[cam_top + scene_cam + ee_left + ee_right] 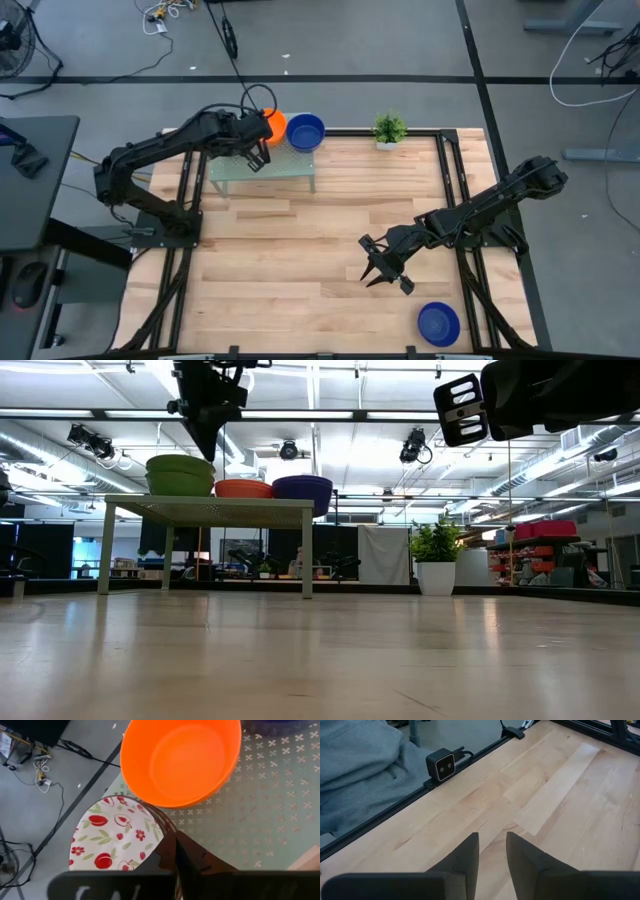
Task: Pick & Place Mini bowls
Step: Stack the white patterned bowl on top of the other white patterned bowls on the shelf
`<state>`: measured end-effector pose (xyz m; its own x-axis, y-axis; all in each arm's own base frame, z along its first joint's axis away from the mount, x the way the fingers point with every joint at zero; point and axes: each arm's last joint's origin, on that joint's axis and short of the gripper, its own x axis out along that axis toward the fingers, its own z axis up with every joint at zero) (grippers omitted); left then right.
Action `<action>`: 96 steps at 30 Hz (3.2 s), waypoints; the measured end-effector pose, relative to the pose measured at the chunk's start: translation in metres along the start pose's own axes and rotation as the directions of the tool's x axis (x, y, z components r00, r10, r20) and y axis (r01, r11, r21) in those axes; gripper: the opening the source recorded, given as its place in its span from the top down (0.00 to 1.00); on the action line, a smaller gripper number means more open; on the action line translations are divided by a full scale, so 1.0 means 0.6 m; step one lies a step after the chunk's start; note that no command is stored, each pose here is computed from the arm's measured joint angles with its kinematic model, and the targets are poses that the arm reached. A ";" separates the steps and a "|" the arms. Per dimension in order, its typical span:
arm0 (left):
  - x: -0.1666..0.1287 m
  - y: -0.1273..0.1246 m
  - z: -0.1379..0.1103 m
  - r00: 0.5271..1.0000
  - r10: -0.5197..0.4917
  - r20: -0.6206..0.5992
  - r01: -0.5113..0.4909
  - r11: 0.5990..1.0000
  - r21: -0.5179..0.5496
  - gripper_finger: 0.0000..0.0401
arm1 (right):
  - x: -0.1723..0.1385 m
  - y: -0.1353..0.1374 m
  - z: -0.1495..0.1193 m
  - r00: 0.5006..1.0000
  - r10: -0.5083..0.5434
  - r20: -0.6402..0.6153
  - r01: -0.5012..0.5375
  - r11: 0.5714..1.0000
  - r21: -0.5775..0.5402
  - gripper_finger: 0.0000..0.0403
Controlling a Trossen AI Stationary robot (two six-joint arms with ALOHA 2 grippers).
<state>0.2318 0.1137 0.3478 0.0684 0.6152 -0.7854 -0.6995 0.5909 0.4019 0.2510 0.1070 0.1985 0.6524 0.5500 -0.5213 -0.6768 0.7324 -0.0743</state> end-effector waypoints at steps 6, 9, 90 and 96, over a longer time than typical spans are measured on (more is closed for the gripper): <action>-0.001 0.003 0.001 0.999 0.040 0.014 -0.040 0.999 -0.002 0.99 | 0.000 0.000 0.000 1.000 0.000 0.000 0.000 1.000 0.000 0.75; -0.001 0.005 0.001 0.996 0.080 0.026 -0.080 0.997 -0.005 0.99 | 0.000 0.000 0.000 1.000 0.000 0.000 0.000 1.000 0.000 0.75; -0.049 -0.054 -0.194 0.923 0.196 0.330 -0.145 0.974 -0.172 1.00 | 0.000 -0.003 -0.002 0.999 -0.051 -0.020 0.051 0.999 0.012 0.75; -0.049 -0.055 -0.195 0.933 0.175 0.315 -0.127 0.978 -0.165 0.99 | 0.000 -0.003 -0.002 0.999 -0.051 -0.020 0.051 0.999 0.013 0.75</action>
<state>0.1698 0.0155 0.3025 0.1659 0.8417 -0.5138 -0.8104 0.4132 0.4153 0.2517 0.1052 0.1977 0.6788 0.5039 -0.5342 -0.6384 0.7644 -0.0901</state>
